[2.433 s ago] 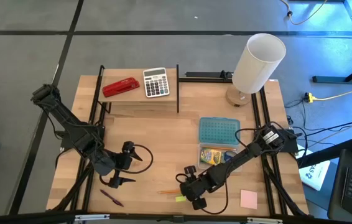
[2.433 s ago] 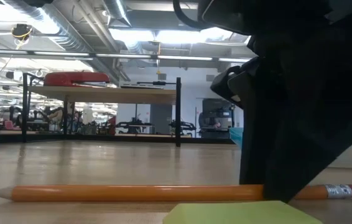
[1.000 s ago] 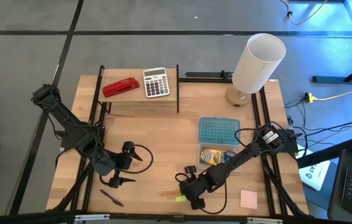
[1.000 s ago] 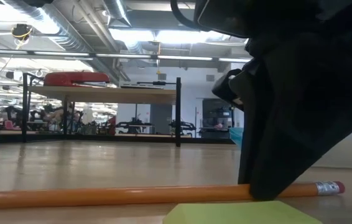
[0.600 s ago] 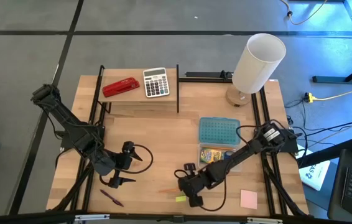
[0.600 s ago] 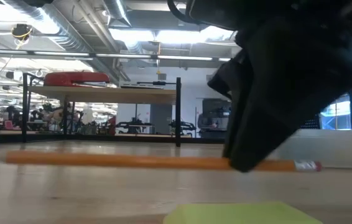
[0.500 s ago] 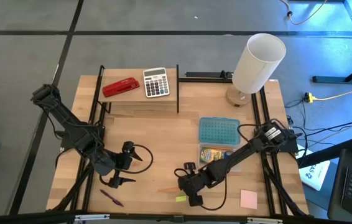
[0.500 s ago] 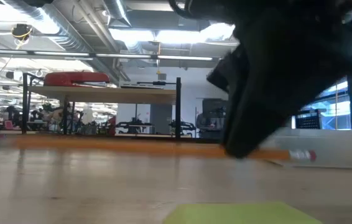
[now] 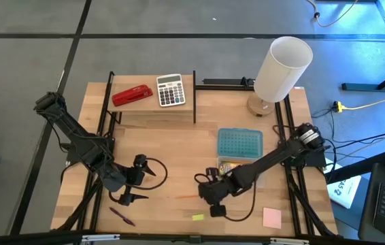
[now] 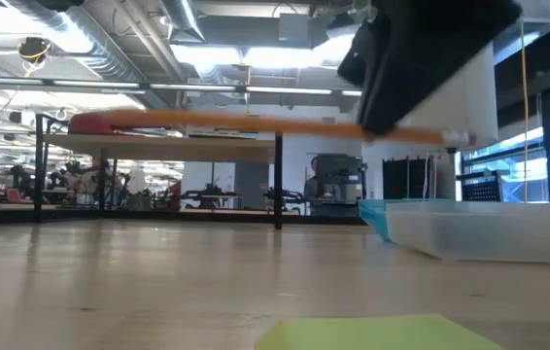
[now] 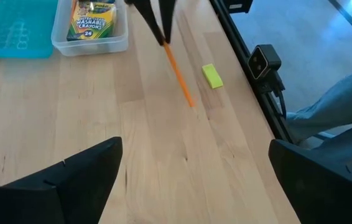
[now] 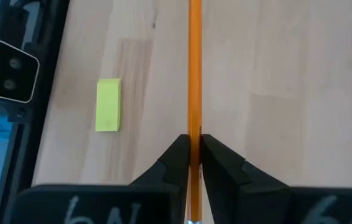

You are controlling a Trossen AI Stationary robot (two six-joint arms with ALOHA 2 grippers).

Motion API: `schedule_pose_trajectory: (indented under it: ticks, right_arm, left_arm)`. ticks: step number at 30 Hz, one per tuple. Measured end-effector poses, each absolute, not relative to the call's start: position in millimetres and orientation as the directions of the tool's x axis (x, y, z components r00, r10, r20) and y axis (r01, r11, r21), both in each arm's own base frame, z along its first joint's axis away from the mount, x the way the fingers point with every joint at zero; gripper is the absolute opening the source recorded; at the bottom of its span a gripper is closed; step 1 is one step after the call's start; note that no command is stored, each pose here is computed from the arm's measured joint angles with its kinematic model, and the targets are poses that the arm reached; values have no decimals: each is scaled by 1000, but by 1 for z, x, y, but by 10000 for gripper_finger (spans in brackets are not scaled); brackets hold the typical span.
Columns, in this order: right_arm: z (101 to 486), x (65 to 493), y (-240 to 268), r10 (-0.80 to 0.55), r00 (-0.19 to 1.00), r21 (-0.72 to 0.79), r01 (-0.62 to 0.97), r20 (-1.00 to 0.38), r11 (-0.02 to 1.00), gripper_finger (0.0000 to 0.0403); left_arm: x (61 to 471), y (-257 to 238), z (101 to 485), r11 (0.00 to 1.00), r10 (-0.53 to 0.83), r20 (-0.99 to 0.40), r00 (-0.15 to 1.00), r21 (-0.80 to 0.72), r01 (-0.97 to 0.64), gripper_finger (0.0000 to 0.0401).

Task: Pack school essentials
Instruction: Put the orange pencil into the blue supply box

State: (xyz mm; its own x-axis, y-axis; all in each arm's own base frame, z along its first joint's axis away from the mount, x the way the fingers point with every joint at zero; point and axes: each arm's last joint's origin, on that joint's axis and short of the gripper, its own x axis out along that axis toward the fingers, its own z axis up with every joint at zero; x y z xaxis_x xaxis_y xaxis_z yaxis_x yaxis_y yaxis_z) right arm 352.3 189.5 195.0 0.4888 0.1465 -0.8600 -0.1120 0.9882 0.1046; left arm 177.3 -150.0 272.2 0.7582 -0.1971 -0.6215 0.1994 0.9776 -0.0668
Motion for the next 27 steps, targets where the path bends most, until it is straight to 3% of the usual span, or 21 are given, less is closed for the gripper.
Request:
schedule_pose_trajectory:
  ticks: [27]
  right_arm:
    - [264, 301, 133, -7, 377, -23, -37, -926, 999, 44]
  left_arm:
    - [190, -136, 274, 990, -141, -608, 781, -77, 119, 399]
